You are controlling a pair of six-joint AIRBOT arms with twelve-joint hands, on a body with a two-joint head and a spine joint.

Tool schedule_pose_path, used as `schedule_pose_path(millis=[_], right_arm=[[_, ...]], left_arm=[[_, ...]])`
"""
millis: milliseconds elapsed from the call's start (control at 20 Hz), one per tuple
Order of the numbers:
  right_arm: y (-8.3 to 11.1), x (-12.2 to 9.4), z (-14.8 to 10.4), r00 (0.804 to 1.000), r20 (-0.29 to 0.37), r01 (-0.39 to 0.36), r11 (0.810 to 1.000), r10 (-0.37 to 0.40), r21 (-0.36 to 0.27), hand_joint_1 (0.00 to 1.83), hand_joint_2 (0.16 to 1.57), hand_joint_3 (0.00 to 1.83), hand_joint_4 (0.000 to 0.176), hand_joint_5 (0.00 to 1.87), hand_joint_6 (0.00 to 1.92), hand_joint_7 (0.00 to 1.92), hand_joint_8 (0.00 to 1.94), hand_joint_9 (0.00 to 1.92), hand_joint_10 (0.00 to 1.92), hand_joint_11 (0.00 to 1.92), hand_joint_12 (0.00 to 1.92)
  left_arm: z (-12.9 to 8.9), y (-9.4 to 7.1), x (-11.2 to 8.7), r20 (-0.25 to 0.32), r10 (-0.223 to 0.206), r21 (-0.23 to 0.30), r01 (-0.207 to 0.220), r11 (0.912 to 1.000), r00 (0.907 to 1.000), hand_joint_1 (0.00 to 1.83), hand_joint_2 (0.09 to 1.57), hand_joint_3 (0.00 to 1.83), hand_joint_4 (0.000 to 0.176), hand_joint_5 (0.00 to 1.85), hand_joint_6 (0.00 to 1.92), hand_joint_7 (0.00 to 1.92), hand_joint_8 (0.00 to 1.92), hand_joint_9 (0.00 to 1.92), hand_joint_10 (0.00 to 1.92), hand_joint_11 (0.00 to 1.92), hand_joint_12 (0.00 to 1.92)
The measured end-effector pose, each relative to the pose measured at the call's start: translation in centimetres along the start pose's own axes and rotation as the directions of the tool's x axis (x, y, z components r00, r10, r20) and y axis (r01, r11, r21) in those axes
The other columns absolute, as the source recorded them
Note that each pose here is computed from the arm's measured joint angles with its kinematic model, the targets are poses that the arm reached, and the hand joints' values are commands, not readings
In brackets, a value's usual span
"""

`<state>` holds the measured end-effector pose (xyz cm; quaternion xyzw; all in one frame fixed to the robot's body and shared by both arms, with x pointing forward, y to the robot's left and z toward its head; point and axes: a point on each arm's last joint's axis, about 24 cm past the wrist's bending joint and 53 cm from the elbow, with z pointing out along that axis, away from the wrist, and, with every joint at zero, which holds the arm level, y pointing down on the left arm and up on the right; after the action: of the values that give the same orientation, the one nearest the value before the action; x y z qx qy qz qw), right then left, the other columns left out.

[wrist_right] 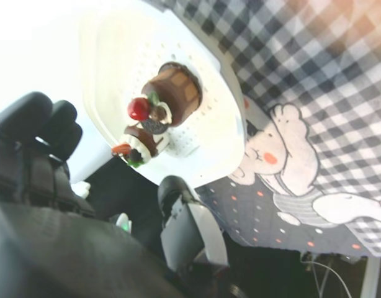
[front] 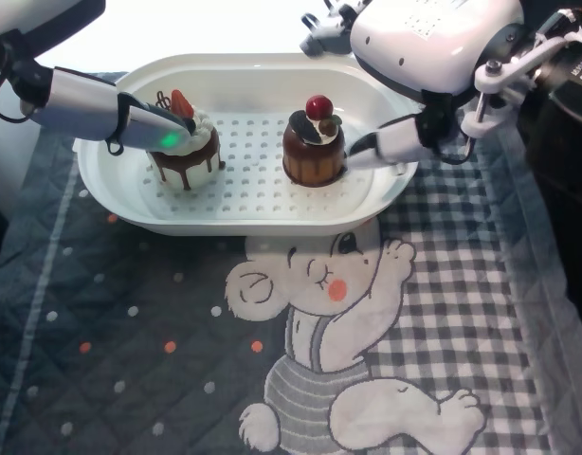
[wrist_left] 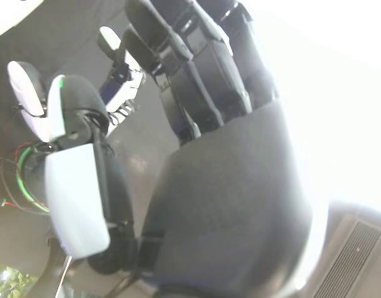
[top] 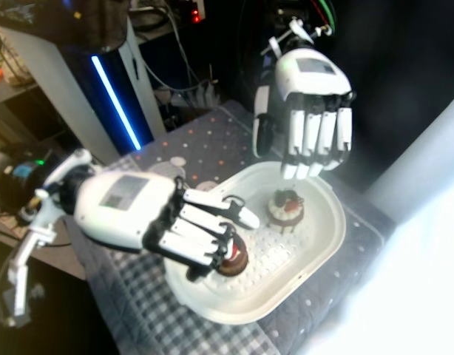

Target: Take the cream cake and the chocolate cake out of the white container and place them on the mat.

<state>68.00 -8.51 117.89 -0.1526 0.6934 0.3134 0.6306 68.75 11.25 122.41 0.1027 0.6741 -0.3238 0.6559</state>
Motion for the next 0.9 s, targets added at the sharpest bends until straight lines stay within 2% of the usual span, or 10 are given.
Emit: schedule_pose_path(millis=[50, 250, 350, 400, 500, 600, 650, 750, 850, 900], right_arm=[[-0.1, 0.1, 0.0, 1.0, -0.005, -0.005, 1.0, 0.005, 0.003, 0.96, 0.86, 0.0, 0.0, 0.72, 0.03, 0.65, 0.17, 0.39, 0.88, 0.17, 1.66], [-0.1, 0.2, 0.1, 1.0, -0.005, -0.008, 1.0, 0.008, 0.004, 0.92, 0.88, 0.0, 0.0, 0.71, 0.01, 0.68, 0.15, 0.43, 0.9, 0.21, 1.62], [-0.5, 0.3, 0.4, 1.0, -0.002, -0.026, 1.0, 0.026, 0.016, 0.91, 0.88, 0.0, 0.0, 0.68, 0.0, 0.66, 0.1, 0.43, 0.81, 0.17, 1.55], [-0.8, 0.3, 0.5, 0.999, -0.002, -0.033, 0.999, 0.033, 0.024, 0.9, 0.88, 0.0, 0.0, 0.65, 0.0, 0.65, 0.07, 0.43, 0.75, 0.14, 1.5], [-1.0, 0.5, 1.0, 0.999, 0.001, -0.046, 0.998, 0.046, 0.03, 0.89, 0.89, 0.0, 0.0, 0.62, 0.0, 0.66, 0.04, 0.45, 0.68, 0.14, 1.45], [-1.0, 1.2, 1.7, 0.998, -0.003, -0.07, 0.997, 0.07, 0.037, 0.89, 0.88, 0.0, 0.0, 0.6, 0.0, 0.67, 0.03, 0.46, 0.66, 0.15, 1.42], [-0.9, 1.5, 2.0, 0.997, -0.008, -0.08, 0.996, 0.08, 0.037, 0.87, 0.88, 0.0, 0.0, 0.57, 0.0, 0.65, 0.01, 0.46, 0.54, 0.13, 1.38], [-0.7, 2.0, 2.4, 0.995, -0.017, -0.094, 0.995, 0.095, 0.039, 0.86, 0.88, 0.0, 0.0, 0.53, 0.0, 0.58, 0.0, 0.49, 0.26, 0.11, 1.31], [-0.7, 2.3, 2.7, 0.995, -0.02, -0.098, 0.994, 0.099, 0.041, 0.84, 0.87, 0.0, 0.0, 0.49, 0.0, 0.52, 0.0, 0.51, 0.17, 0.07, 1.36], [-0.8, 2.5, 2.8, 0.994, -0.025, -0.106, 0.993, 0.107, 0.045, 0.84, 0.86, 0.0, 0.0, 0.48, 0.0, 0.55, 0.01, 0.54, 0.17, 0.08, 1.37]], left_arm=[[0.0, 0.0, -0.2, 0.007, -0.001, 0.001, 0.001, 1.0, 1.0, 0.72, 0.83, 0.01, 0.035, 0.27, 0.02, 0.17, 0.0, 0.15, 0.04, 0.0, 0.84], [0.0, 0.3, -0.2, 0.009, -0.01, -0.007, 0.01, 0.9999, 0.9999, 0.69, 0.84, 0.0, 0.02, 0.29, 0.01, 0.19, 0.0, 0.18, 0.03, 0.0, 0.91], [0.1, 1.0, -0.4, 0.013, -0.016, -0.023, 0.016, 0.9996, 0.9998, 0.7, 0.83, 0.0, 0.028, 0.3, 0.01, 0.19, 0.0, 0.21, 0.03, 0.0, 1.03], [0.4, 1.5, -0.3, 0.013, -0.023, -0.035, 0.023, 0.9991, 0.9997, 0.71, 0.83, 0.0, 0.021, 0.31, 0.01, 0.21, 0.01, 0.23, 0.03, 0.0, 1.04], [0.6, 2.0, 0.3, -0.006, -0.033, -0.051, 0.033, 0.9981, 0.9994, 0.71, 0.84, 0.0, 0.022, 0.32, 0.01, 0.29, 0.02, 0.33, 0.06, 0.0, 1.16], [0.9, 2.4, 1.2, -0.03, -0.048, -0.064, 0.046, 0.9969, 0.9984, 0.72, 0.84, 0.0, 0.028, 0.32, 0.01, 0.31, 0.02, 0.36, 0.06, 0.0, 1.17], [0.9, 2.6, 1.8, -0.046, -0.053, -0.071, 0.05, 0.9962, 0.9975, 0.7, 0.83, 0.0, 0.036, 0.3, 0.0, 0.3, 0.01, 0.38, 0.06, 0.0, 1.25], [0.9, 3.2, 2.6, -0.068, -0.059, -0.087, 0.053, 0.9948, 0.9959, 0.72, 0.83, 0.0, 0.021, 0.31, 0.0, 0.32, 0.01, 0.39, 0.05, 0.0, 1.34], [0.9, 3.6, 3.2, -0.088, -0.069, -0.1, 0.06, 0.9932, 0.9937, 0.72, 0.82, 0.0, 0.033, 0.3, 0.0, 0.34, 0.01, 0.37, 0.04, 0.0, 1.39], [1.1, 3.6, 3.7, -0.097, -0.072, -0.101, 0.062, 0.9929, 0.9927, 0.74, 0.82, 0.0, 0.025, 0.31, 0.0, 0.35, 0.02, 0.37, 0.05, 0.0, 1.4]])
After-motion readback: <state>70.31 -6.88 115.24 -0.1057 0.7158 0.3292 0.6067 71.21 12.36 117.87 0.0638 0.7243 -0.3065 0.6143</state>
